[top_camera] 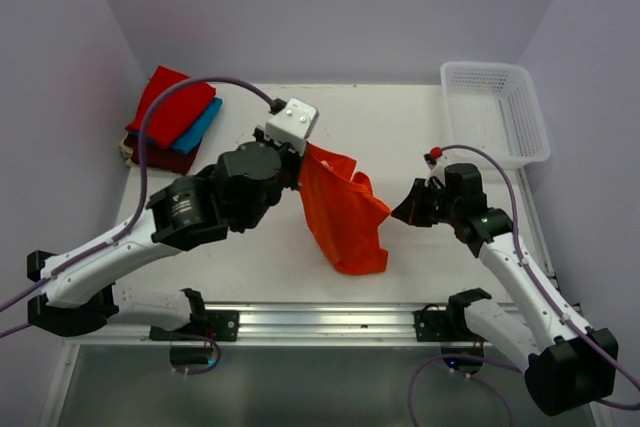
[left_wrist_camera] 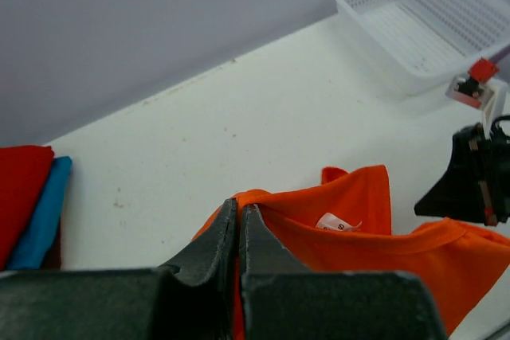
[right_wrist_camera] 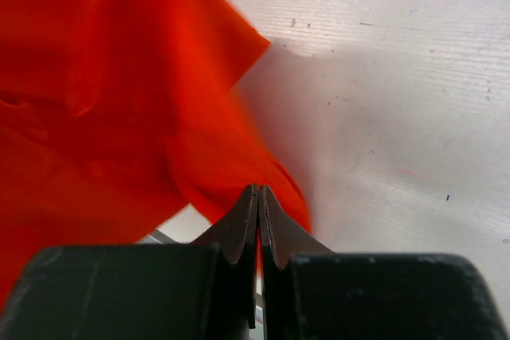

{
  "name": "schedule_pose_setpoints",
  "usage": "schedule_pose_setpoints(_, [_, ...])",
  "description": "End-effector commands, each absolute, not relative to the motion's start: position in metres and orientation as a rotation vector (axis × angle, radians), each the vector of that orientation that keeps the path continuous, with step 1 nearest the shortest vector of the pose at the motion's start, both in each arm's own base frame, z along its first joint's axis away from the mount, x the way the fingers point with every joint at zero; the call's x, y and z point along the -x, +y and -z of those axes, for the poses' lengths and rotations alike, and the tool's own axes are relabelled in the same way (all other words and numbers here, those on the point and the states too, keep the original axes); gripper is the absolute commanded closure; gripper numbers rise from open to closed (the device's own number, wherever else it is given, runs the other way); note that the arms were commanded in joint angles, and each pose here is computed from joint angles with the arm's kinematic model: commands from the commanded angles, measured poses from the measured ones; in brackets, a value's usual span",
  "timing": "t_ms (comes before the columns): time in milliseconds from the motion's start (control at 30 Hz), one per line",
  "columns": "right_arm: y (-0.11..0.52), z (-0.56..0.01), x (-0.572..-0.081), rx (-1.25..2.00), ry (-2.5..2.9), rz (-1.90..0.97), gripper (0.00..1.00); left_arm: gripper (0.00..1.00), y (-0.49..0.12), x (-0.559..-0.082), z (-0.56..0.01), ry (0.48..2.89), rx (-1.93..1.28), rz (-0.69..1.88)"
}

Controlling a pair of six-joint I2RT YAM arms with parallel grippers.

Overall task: Fold and stack the t-shirts
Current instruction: Flatten out the tshirt

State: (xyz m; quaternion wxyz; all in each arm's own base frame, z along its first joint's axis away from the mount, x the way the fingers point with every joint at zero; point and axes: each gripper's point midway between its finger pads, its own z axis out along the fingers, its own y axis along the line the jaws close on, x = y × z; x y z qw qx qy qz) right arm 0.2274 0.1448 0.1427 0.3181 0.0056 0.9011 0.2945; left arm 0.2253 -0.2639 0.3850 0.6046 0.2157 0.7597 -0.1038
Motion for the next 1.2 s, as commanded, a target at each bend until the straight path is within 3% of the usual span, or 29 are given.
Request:
schedule_pose_setpoints(0, [0.154,-0.165,-0.235,0.026,2.283,-0.833,1.0,1.0,-0.222,-0.235,-0.437,1.653,-0.418,0.086])
schedule_pose_setpoints(267, [0.154,-0.161,-0.231,0.025,2.277,-0.838,1.0,1.0,-0.215,-0.232,-0.516,1.471,-0.367,0.173])
schedule_pose_setpoints(500, [0.176,-0.136,-0.227,0.085,2.325,-0.956,0.98,1.0,-0.195,-0.227,-0.463,1.566,-0.229,0.22])
schedule_pose_setpoints(567, [0.179,-0.125,-0.227,0.103,2.356,-0.937,0.89,1.0,-0.189,-0.222,-0.449,1.58,-0.223,0.245])
schedule_pose_setpoints(600, [0.185,-0.121,-0.224,0.146,2.37,-0.932,0.72,1.0,-0.189,-0.22,-0.446,1.587,-0.21,0.267])
schedule_pose_setpoints(700, [0.195,-0.111,-0.229,0.182,2.399,-0.881,0.47,1.0,-0.184,-0.217,-0.439,1.603,-0.207,0.272])
schedule_pose_setpoints(800, [0.212,-0.104,-0.238,0.205,2.418,-0.878,0.4,1.0,-0.183,-0.216,-0.436,1.614,-0.214,0.275])
schedule_pose_setpoints(900, [0.229,-0.089,-0.245,0.232,2.457,-0.842,0.39,1.0,-0.181,-0.214,-0.434,1.616,-0.217,0.286])
schedule_pose_setpoints(1167, [0.267,-0.046,-0.252,0.293,2.557,-0.713,0.48,1.0,-0.174,-0.208,-0.419,1.626,-0.197,0.323])
